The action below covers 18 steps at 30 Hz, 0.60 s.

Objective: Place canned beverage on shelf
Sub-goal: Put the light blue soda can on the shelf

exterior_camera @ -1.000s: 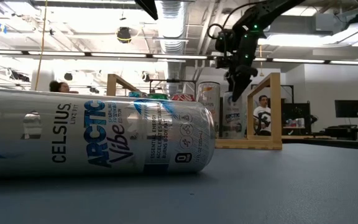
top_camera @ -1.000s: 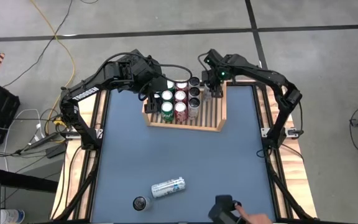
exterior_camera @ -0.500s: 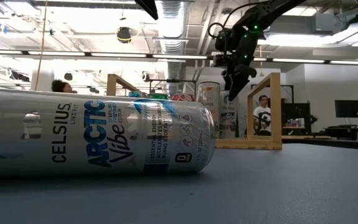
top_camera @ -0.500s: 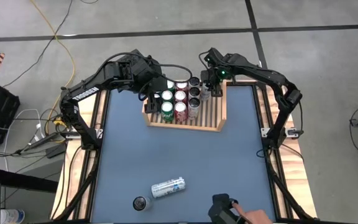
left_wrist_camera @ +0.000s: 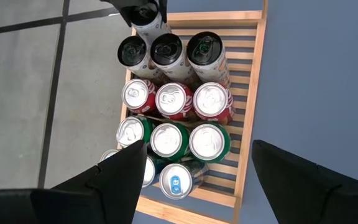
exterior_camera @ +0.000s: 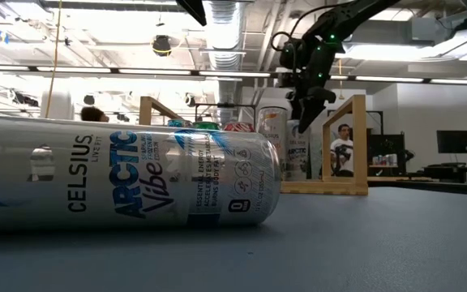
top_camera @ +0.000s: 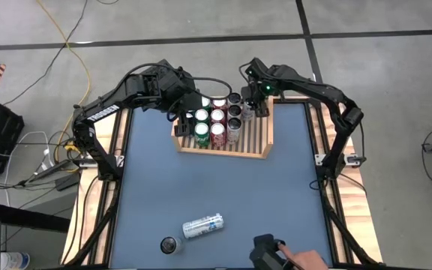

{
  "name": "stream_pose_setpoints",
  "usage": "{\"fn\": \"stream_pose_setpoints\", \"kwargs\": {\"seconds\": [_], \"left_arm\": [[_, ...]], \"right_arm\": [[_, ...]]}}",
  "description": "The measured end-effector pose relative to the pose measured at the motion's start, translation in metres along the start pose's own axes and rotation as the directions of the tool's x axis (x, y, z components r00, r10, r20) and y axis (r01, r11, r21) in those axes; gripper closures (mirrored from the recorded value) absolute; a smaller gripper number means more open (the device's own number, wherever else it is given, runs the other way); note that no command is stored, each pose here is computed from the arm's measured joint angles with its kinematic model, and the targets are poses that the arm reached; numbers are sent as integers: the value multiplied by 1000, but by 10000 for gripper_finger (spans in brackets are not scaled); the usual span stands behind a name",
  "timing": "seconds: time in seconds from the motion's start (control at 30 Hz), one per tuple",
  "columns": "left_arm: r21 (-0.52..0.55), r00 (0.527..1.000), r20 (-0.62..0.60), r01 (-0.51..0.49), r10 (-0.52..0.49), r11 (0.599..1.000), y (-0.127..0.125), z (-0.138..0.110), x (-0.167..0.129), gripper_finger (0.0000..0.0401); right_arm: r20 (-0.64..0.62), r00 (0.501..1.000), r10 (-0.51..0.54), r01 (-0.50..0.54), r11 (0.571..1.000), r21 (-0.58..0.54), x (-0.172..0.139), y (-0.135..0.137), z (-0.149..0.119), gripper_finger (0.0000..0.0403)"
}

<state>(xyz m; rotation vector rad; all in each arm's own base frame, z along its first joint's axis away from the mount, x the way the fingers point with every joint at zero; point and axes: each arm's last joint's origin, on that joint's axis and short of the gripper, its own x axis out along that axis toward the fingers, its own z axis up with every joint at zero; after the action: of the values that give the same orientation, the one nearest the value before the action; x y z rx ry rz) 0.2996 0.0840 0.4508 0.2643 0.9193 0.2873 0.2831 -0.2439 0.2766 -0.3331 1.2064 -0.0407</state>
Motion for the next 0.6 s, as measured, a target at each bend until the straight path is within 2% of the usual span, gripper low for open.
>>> {"fn": "stream_pose_setpoints", "kwargs": {"seconds": [0.23, 0.47, 0.6], "left_arm": [[0, 1000, -1, -2, 2, 1000, 0, 0, 0, 122], [1, 1000, -5, -12, 12, 1000, 0, 0, 0, 122], [3, 1000, -8, -24, 24, 1000, 1, 0, 0, 122]], "right_arm": [[-6, 1000, 7, -7, 1000, 19, 9, 1, 5, 151], [-49, 998, -32, 34, 999, 39, 5, 2, 7, 101], [-68, 997, -38, 41, 998, 38, 5, 2, 7, 86]]}}
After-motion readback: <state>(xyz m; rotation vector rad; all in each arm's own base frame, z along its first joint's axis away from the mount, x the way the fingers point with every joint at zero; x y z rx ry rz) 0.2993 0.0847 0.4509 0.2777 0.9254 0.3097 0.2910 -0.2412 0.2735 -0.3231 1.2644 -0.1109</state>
